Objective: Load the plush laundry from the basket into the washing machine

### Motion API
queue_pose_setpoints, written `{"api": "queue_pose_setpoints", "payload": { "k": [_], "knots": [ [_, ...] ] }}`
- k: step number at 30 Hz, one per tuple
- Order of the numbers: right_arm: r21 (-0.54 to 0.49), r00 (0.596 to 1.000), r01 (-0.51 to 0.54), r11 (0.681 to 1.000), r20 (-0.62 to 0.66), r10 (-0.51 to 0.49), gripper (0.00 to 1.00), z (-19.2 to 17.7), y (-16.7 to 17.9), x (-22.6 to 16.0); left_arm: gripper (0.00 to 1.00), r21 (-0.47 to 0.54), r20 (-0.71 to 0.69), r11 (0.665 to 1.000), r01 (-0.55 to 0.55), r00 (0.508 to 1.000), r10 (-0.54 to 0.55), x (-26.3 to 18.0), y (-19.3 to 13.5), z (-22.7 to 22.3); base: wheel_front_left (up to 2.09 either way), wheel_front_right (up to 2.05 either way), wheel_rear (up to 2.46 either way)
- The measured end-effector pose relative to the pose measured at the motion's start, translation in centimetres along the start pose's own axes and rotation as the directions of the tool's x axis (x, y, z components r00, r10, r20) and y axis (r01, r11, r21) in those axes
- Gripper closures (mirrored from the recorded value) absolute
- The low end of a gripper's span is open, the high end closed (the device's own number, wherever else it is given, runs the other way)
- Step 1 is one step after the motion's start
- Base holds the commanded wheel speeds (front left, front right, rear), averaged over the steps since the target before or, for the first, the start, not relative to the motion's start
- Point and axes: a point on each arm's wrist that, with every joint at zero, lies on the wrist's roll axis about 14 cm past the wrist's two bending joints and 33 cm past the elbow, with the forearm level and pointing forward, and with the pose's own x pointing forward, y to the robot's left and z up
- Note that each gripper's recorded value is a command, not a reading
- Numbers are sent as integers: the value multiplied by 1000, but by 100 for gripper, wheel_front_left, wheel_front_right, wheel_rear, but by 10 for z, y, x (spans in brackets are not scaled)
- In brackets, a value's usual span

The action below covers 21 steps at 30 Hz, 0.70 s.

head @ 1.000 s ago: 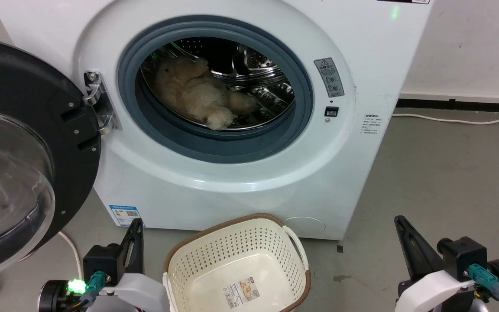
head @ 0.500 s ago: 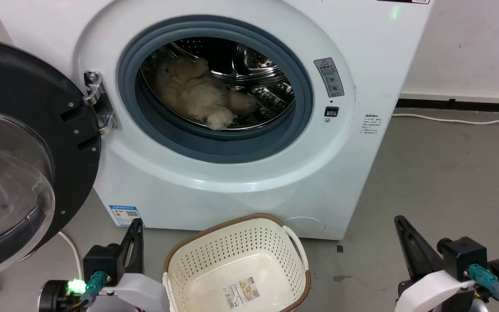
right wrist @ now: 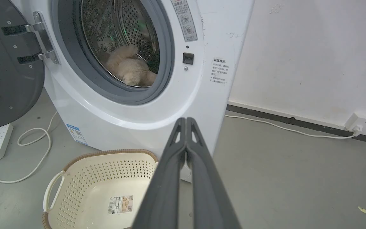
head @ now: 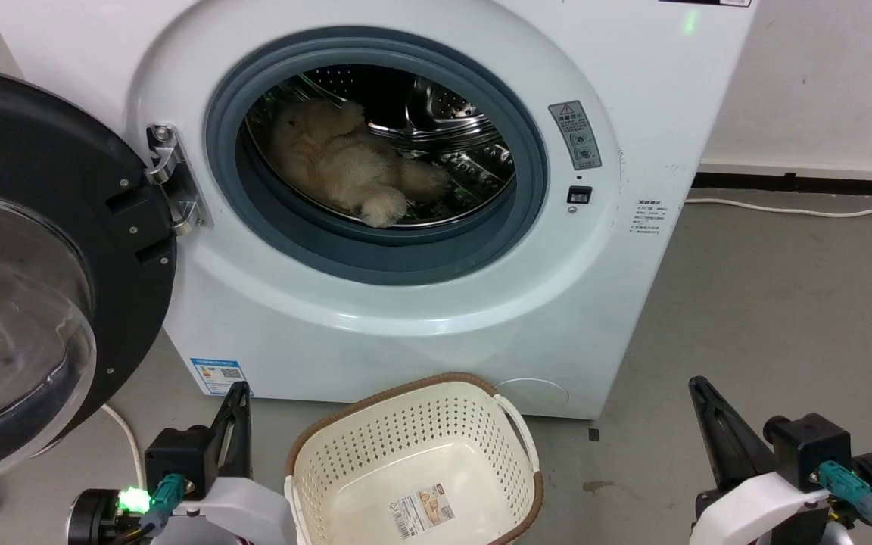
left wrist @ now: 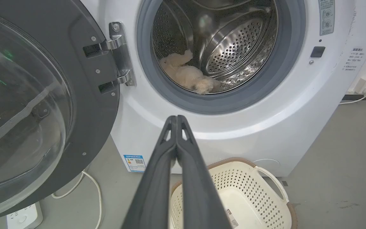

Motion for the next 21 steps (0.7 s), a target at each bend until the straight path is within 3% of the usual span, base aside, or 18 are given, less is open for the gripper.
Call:
{"api": "queue_pose_setpoints", "payload": {
  "k": [21],
  "knots": [
    [0,1000,0,1000,0,0,100,0,0,0,100,0,0,1000,0,1000,0,0,0,0,0,0,0]
  ]
}}
